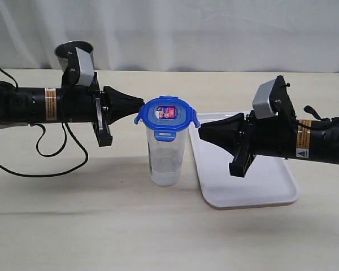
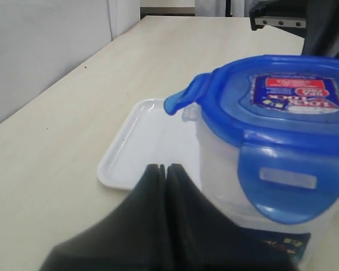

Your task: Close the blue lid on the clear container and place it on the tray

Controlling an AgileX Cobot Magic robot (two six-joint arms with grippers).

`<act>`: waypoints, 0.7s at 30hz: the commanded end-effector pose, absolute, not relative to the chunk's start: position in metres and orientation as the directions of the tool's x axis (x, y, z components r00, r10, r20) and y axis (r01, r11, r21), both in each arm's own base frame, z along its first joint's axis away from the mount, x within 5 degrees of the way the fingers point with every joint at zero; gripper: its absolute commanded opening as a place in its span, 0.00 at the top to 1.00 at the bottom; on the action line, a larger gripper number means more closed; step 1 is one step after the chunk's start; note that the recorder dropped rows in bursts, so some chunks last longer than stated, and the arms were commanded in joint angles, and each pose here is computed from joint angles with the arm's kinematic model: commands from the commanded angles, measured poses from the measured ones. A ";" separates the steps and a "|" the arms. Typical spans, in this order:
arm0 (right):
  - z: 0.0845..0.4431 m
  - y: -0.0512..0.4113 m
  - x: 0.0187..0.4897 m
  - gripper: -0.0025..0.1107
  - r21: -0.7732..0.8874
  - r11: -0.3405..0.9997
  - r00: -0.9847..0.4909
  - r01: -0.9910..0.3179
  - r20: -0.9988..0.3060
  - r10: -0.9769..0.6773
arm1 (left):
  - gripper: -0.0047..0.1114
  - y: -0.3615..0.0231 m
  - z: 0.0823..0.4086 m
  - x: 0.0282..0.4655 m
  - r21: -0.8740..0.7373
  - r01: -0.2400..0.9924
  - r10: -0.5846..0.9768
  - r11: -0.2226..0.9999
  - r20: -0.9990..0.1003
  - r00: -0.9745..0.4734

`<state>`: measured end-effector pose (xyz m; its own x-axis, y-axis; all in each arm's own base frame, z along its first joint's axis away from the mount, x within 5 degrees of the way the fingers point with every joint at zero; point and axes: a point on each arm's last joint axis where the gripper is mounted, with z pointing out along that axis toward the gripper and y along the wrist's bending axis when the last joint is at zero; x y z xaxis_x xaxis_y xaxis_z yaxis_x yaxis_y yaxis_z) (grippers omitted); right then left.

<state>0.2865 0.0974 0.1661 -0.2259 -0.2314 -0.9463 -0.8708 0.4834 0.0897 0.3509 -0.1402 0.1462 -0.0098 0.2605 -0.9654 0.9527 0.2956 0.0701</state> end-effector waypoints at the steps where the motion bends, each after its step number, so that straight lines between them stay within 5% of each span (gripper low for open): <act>1: 0.167 0.097 0.289 0.94 0.074 0.502 -0.214 -0.862 -0.950 -0.226 | 0.96 -0.142 0.149 0.347 0.055 0.966 0.237 0.252 -0.971 -0.007; 21: 0.176 0.097 0.282 0.94 0.031 0.459 -0.178 -0.888 -0.943 -0.282 | 0.96 -0.142 0.149 0.349 0.039 0.961 0.240 0.272 -0.970 -0.029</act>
